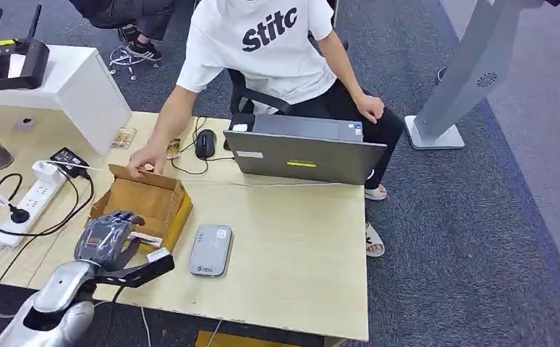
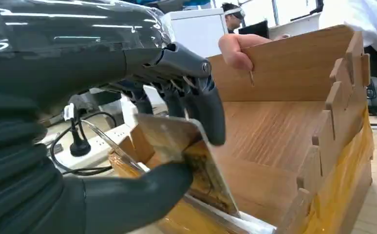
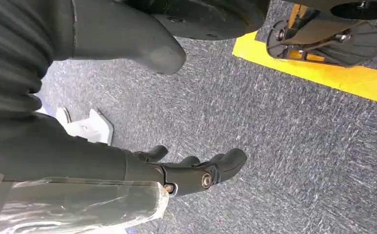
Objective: Pass the card to the sensor for recognition and then transmit it.
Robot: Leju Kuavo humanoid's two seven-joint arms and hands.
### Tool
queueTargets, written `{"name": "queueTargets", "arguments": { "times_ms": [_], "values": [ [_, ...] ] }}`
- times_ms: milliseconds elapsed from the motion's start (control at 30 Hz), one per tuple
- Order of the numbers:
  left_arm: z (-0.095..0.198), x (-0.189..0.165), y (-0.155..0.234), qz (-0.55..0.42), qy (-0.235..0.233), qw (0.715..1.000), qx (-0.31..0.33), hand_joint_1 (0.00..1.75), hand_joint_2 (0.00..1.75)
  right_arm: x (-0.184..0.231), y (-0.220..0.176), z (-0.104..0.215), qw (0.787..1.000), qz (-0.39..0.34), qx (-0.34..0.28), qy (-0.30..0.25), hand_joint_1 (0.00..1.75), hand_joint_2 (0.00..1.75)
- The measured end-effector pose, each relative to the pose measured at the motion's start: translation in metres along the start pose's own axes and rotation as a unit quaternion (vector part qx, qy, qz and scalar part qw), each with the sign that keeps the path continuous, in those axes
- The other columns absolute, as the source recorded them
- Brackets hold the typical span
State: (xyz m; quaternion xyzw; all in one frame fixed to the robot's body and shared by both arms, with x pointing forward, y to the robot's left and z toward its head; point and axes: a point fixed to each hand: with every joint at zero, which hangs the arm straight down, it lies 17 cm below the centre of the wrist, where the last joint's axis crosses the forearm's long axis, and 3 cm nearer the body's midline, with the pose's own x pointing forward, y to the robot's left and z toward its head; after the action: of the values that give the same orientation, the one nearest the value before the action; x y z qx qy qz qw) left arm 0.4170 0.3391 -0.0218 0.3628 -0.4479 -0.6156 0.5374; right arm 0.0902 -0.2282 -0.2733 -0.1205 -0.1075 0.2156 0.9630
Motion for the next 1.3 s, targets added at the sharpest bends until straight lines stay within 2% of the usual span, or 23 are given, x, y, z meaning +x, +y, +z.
{"name": "queueTargets", "arguments": {
  "times_ms": [367,667,767,833,1300],
  "values": [
    [0.0,0.002,-0.001,0.005,-0.003,1.0,-0.001,1.47,1.75,0.0,0.0,0.0,1.0,0.002,0.0,0.0,0.0,1.75],
    [0.0,0.002,0.0,0.007,-0.005,1.0,-0.001,1.57,1.75,0.0,0.0,0.0,1.0,0.002,0.0,0.0,0.0,1.75],
    [0.0,0.002,0.001,0.003,-0.004,1.0,0.004,1.75,1.75,0.0,0.0,0.0,1.0,0.002,0.0,-0.001,0.0,1.75],
    [-0.001,-0.001,0.005,-0.002,0.001,1.0,0.01,1.75,1.75,0.0,0.0,0.0,1.0,0.002,0.0,-0.001,0.0,1.75],
    [-0.034,-0.045,0.14,-0.079,0.035,0.987,0.135,1.75,1.75,0.001,-0.001,0.0,1.0,0.003,-0.006,-0.006,0.0,1.75]
  ]
}}
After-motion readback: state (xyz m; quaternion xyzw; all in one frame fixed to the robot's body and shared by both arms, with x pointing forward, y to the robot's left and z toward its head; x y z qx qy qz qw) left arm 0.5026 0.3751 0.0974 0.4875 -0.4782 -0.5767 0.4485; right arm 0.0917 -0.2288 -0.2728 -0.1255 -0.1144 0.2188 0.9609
